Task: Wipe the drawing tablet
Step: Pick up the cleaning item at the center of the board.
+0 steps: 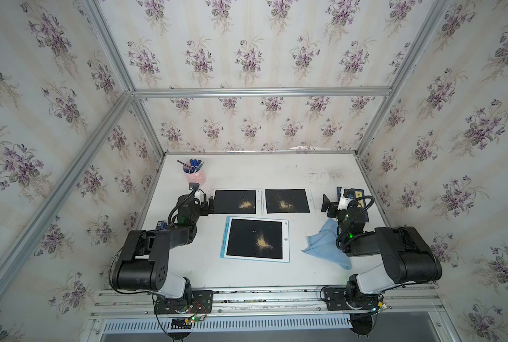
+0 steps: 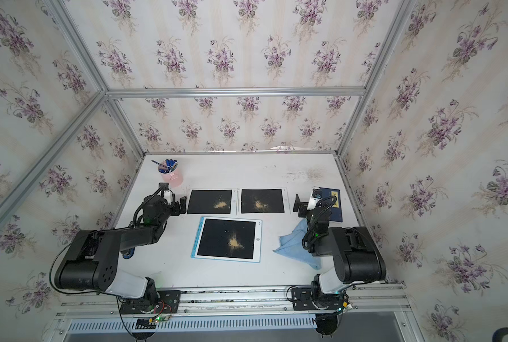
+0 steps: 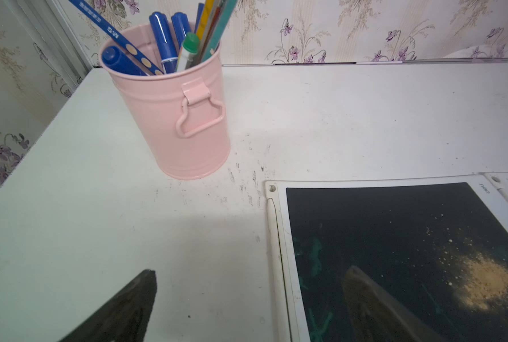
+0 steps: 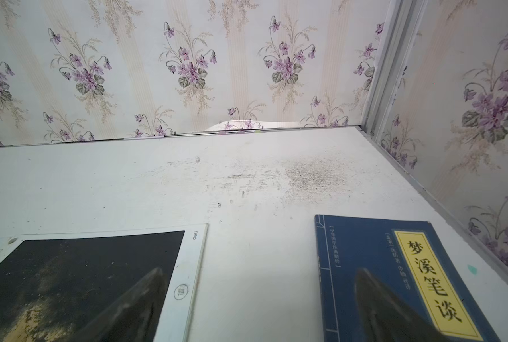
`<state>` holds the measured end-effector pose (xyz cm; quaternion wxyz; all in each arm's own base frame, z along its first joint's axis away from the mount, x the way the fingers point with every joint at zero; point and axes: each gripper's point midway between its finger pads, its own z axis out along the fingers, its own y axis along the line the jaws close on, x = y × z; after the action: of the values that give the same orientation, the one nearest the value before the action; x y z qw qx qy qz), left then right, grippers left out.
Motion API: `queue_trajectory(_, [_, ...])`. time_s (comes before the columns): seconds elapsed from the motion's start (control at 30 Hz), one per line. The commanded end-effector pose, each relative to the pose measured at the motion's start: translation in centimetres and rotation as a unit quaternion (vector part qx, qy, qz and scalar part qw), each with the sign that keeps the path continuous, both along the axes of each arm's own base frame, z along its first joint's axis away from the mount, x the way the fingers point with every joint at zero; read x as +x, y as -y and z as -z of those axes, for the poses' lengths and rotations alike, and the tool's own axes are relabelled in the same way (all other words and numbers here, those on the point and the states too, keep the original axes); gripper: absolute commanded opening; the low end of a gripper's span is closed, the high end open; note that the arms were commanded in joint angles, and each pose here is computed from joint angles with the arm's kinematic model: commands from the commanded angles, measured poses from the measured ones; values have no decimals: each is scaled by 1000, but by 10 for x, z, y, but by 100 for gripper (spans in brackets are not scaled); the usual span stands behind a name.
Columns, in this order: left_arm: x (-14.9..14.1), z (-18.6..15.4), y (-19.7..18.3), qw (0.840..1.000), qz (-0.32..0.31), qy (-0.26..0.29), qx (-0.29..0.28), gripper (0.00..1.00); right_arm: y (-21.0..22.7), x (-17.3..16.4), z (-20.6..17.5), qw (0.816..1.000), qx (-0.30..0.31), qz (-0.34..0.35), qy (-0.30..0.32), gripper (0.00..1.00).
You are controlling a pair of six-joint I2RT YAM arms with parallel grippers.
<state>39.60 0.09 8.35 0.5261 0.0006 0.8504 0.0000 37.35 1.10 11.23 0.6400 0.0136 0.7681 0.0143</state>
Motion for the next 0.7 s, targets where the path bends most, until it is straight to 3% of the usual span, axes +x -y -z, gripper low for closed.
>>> queue_trajectory(0.0, [3, -7, 2, 1000, 7, 14, 2, 100, 0, 3, -9, 1000, -2, 1, 18, 100])
queue_trajectory(0.67, [4, -7, -2, 1000, -3, 13, 1, 100, 1, 3, -8, 1000, 4, -6, 15, 100])
